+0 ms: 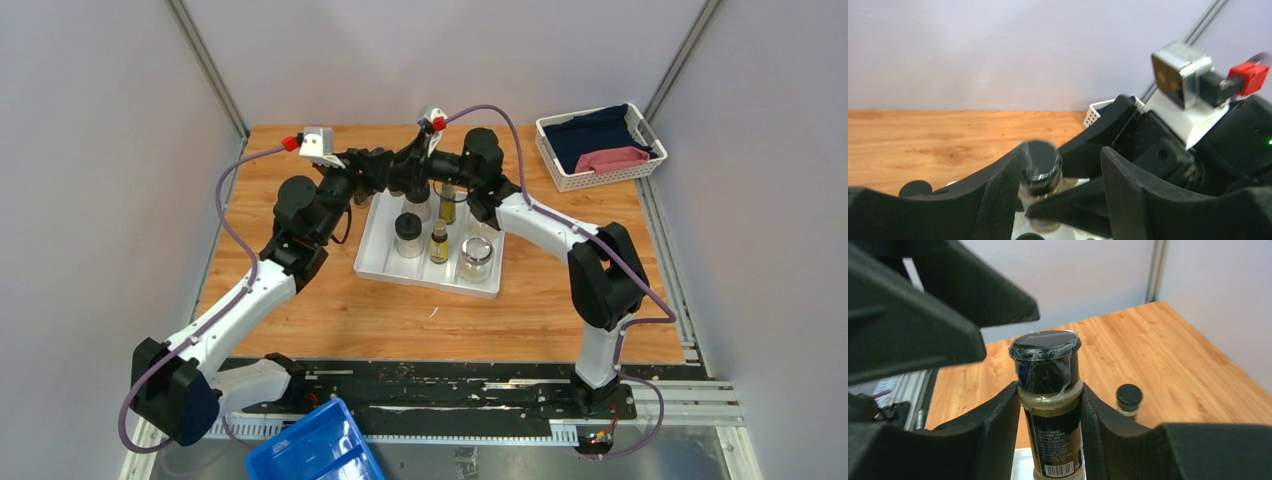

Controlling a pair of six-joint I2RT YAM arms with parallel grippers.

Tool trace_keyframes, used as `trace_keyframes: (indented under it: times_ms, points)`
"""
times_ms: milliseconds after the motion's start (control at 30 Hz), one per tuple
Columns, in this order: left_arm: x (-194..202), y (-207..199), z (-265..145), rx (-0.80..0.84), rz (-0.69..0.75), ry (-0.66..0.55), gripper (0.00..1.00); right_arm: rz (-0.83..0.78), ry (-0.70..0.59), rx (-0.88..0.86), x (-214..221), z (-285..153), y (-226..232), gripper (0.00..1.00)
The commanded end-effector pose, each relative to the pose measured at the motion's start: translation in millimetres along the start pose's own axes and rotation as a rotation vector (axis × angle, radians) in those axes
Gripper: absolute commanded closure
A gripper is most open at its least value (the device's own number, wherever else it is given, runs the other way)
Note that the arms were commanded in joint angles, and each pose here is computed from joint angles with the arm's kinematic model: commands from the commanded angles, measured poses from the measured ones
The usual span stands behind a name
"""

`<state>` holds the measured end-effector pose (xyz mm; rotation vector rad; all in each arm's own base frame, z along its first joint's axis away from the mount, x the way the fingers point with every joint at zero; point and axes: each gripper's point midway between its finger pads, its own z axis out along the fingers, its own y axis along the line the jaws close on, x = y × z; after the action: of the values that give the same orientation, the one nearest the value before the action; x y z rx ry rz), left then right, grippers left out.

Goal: Organize the condiment bottles
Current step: Place the bottle in the storage box.

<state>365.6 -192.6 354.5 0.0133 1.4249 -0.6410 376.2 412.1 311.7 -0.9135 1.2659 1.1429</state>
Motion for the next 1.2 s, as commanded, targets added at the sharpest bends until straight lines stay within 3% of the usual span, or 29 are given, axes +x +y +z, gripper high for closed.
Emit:
trace_keyframes:
  times_ms: [0,1167]
  points:
    - [-34.7,-6.9,-7.2,0.024,0.009,-0.11,0.38,-0.028,-0.007,-0.096,-2.4,5.6,26.7,1.0]
    - [9.1,11.1,-6.2,-0.005,-0.044,-0.02,0.43,-0.07,-0.029,-0.079,-21.5,8.6,25.8,1.0]
